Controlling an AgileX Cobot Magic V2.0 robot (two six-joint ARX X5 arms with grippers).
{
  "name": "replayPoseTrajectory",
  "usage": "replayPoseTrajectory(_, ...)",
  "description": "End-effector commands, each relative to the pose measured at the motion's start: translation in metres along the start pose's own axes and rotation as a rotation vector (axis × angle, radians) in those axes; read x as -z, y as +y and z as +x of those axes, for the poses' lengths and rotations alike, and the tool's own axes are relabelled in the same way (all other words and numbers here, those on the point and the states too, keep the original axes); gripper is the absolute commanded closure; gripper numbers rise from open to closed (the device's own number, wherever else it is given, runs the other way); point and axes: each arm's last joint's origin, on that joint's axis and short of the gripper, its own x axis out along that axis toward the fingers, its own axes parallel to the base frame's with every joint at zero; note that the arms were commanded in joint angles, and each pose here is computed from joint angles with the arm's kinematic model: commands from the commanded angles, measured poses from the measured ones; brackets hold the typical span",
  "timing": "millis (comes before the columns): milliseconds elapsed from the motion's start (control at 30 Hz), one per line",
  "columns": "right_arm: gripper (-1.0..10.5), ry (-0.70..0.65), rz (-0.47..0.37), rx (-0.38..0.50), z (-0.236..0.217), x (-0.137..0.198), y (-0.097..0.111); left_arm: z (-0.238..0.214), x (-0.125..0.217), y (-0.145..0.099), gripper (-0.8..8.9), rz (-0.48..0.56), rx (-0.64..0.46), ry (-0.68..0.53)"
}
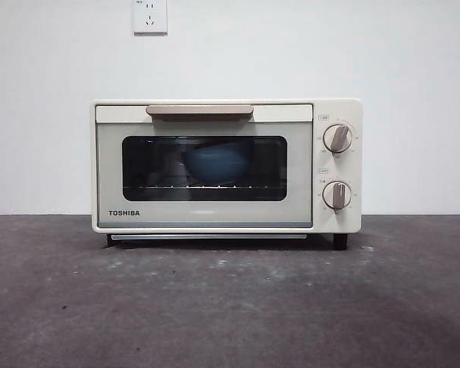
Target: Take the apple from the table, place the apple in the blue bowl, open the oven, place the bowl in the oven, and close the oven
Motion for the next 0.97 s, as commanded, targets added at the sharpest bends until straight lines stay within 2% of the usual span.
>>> replayPoseTrajectory(33,9.4,-0.019,-0.017,0.029,0.000,0.013,-0.003,0.002,0.007,0.001,8.06,-0.006,0.000,0.015)
replayPoseTrajectory(233,9.4,0.003,-0.013,0.079,0.000,0.041,-0.008,0.002,0.007,0.001,8.06,-0.006,0.000,0.015)
replayPoseTrajectory(467,9.4,0.072,0.010,0.086,0.003,0.071,-0.010,0.002,0.007,0.001,8.06,-0.006,0.000,0.015)
replayPoseTrajectory(667,9.4,0.177,0.027,0.089,0.001,0.081,-0.010,0.002,0.007,0.001,8.06,-0.005,0.000,0.015)
replayPoseTrajectory(967,9.4,0.167,0.033,0.083,0.002,0.080,-0.010,0.002,0.007,0.001,8.06,-0.005,0.000,0.014)
